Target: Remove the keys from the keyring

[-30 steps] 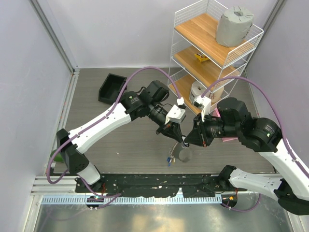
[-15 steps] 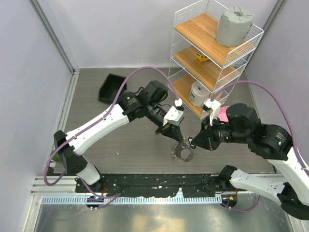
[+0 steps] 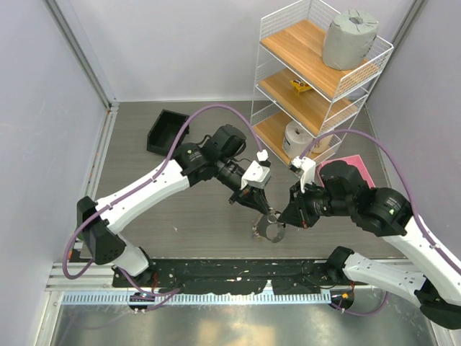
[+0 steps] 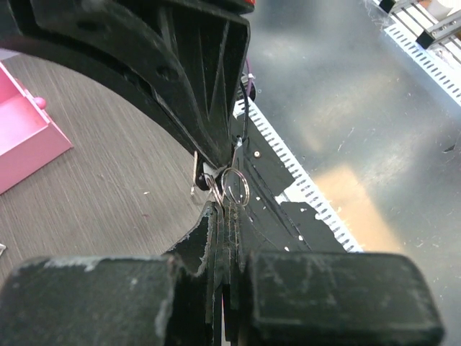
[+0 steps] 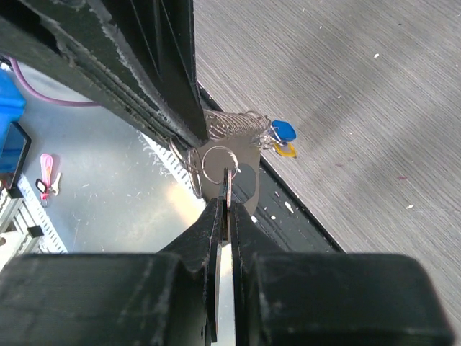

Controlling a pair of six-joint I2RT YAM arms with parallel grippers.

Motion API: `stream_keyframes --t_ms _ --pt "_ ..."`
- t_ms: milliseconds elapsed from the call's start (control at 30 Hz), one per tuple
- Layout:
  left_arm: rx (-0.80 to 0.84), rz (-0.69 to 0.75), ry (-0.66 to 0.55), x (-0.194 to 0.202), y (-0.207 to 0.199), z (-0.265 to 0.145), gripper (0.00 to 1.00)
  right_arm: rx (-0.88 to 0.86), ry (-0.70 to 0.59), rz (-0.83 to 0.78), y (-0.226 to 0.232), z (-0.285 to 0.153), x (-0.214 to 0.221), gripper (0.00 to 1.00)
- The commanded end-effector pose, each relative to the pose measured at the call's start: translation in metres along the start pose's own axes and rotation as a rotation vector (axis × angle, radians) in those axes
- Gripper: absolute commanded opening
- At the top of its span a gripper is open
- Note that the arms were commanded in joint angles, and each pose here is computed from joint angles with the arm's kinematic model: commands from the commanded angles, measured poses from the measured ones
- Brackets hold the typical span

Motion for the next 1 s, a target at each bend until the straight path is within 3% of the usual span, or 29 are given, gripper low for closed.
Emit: stream_keyframes --t_ms 0,200,400,600,733,967 --pt "0.038 0.097 -0.112 -0.029 -0.017 -0.008 0.00 -0.020 -0.025 -0.003 -0.001 0.012 -0.009 0.05" --pt "0.034 0.092 -0.135 -0.029 -0.016 -0.006 0.00 0.005 -0.036 -0.023 -0.003 0.008 -0.010 0.08" --pt "0.017 0.060 -0.176 -0.025 -0.017 -0.004 0.00 0.127 -0.136 -0.079 -0.009 -0.022 -0.010 0.33" --pt "-0.010 0.053 -0.213 -0.020 -0.021 -0.005 0.00 0.154 -0.272 -0.119 -0.007 -0.041 -0.015 0.34" --pt "-0.146 -0.001 -0.205 -0.016 -0.011 -0.009 0.00 0.192 -0.245 -0.101 -0.013 -0.032 -0.017 0.34" --pt "-0.514 -0.243 -0.268 0.003 0.022 -0.039 0.00 0.314 -0.269 -0.035 -0.030 -0.020 -0.015 0.40"
Point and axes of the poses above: each gripper's point midway between its finger pads, its own z axis out along the fingers, its own y axis along the line the jaws close on, x = y × z, the point moved 7 cm from there along -z, back along the fingers, and after that the axes turned 13 degrees about -z, right-handed, at the moved point
